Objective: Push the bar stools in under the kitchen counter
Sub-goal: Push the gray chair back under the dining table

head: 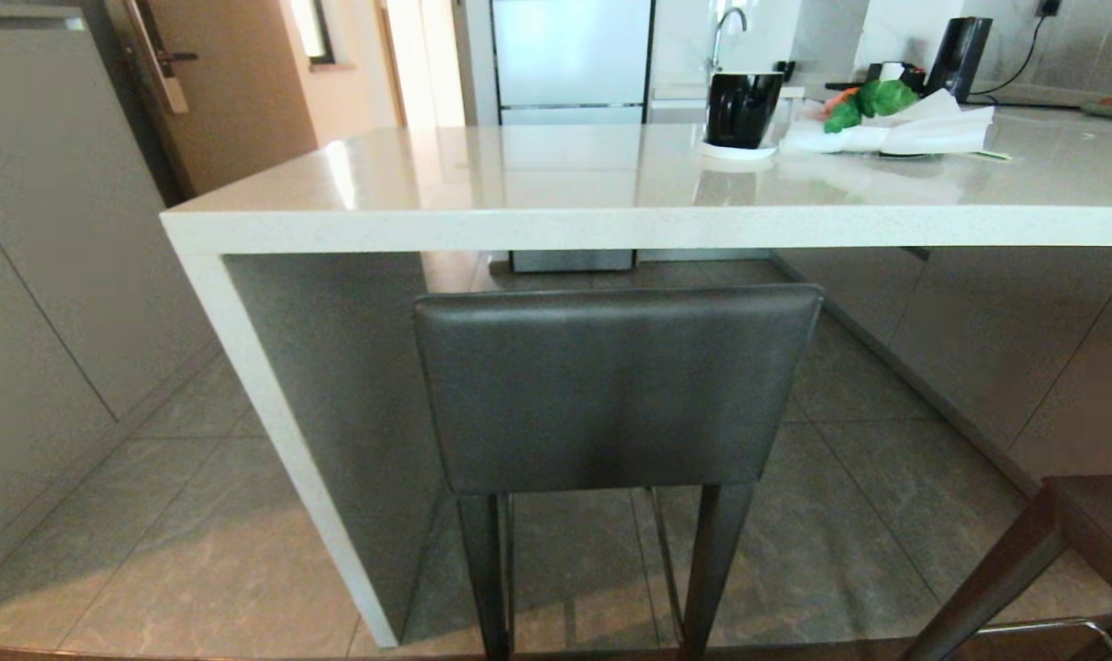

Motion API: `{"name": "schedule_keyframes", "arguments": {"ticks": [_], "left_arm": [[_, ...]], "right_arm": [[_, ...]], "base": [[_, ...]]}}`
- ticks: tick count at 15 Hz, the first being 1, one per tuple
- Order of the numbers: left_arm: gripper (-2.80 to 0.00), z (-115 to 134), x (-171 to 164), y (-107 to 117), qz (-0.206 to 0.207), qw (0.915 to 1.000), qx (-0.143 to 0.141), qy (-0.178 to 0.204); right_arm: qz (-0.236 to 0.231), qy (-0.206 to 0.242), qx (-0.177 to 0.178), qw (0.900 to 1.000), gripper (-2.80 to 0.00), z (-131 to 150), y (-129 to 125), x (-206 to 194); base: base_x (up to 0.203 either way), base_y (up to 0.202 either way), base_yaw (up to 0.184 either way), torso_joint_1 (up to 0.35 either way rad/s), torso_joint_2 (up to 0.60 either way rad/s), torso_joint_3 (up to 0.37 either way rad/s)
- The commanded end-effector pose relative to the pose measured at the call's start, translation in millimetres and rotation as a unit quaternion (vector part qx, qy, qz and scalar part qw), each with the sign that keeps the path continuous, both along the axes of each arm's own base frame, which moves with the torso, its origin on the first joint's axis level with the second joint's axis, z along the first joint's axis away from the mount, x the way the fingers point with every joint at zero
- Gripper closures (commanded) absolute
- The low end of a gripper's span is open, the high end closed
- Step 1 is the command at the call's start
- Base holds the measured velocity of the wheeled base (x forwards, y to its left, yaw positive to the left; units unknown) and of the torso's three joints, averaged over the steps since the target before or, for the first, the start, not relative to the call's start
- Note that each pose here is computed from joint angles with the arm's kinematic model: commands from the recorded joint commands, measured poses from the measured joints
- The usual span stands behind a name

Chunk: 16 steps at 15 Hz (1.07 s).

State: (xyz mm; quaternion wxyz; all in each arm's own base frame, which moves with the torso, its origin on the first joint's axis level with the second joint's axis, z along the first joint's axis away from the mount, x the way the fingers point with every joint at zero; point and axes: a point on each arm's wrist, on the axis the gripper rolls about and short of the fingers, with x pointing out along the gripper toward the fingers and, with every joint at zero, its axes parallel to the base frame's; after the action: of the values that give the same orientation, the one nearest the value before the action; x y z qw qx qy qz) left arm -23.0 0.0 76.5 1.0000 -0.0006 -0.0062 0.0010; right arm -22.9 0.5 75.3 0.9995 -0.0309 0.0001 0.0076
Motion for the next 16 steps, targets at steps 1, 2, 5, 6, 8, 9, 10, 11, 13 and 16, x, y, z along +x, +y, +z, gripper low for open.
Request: {"name": "schedule_keyframes", "arguments": {"ticks": [1,2,5,6,8,9,10,11,13,16], "left_arm": [[0.00,-0.3,0.2,0.0,0.000,1.0000,0.001,0.001],[0.00,-0.3,0.3,0.0,0.000,1.0000,0.001,0.002],[0.00,-0.3,0.3,0.0,-0.001,1.0000,0.001,0.002],[0.00,-0.3,0.3,-0.1,-0.002,1.0000,0.001,0.001],[0.00,-0.3,0.3,-0.1,-0.002,1.0000,0.001,0.002],[0.00,-0.3,0.3,-0.1,-0.002,1.0000,0.001,0.002],[0.00,-0.3,0.2,-0.1,-0.002,1.0000,0.001,0.001],[0.00,-0.3,0.2,-0.1,-0.003,1.0000,0.001,0.001],[0.00,-0.3,0.2,-0.1,-0.003,1.0000,0.001,0.001],[0.00,-0.3,0.3,-0.2,-0.003,1.0000,0.001,0.002]], "right_arm": [[0.000,0.001,0.000,1.000,0.00,0.1,0.0,0.1],[0.000,0.000,0.000,1.000,0.00,0.1,0.0,0.1],[0.000,0.001,-0.001,1.000,0.00,0.1,0.0,0.2],[-0.001,0.000,-0.001,1.000,0.00,0.1,0.0,0.1],[-0.002,0.000,0.000,1.000,0.00,0.1,-0.1,0.1],[-0.002,0.000,0.000,1.000,0.00,0.1,-0.1,0.1],[-0.002,0.000,0.000,1.000,0.00,0.1,-0.1,0.1],[-0.002,0.001,0.000,1.000,0.00,0.1,-0.1,0.1],[-0.002,0.001,0.001,1.000,0.00,0.1,-0.1,0.2],[-0.002,0.001,0.001,1.000,0.00,0.1,-0.1,0.1]], "base": [[0.000,0.000,0.000,0.000,0.00,0.000],[0.000,0.000,0.000,0.000,0.00,0.000],[-0.148,0.000,0.002,0.007,0.00,0.001],[-0.202,0.000,-0.003,0.005,-0.01,0.002],[-0.198,0.000,-0.003,0.004,0.00,0.000],[-0.201,0.000,-0.001,0.007,0.00,-0.001],[-0.199,0.000,-0.002,0.003,0.00,0.011],[-0.199,0.000,-0.002,0.004,0.00,-0.002],[-0.198,0.000,-0.001,0.001,0.00,0.000],[-0.198,0.000,-0.001,0.003,0.00,0.003]]}}
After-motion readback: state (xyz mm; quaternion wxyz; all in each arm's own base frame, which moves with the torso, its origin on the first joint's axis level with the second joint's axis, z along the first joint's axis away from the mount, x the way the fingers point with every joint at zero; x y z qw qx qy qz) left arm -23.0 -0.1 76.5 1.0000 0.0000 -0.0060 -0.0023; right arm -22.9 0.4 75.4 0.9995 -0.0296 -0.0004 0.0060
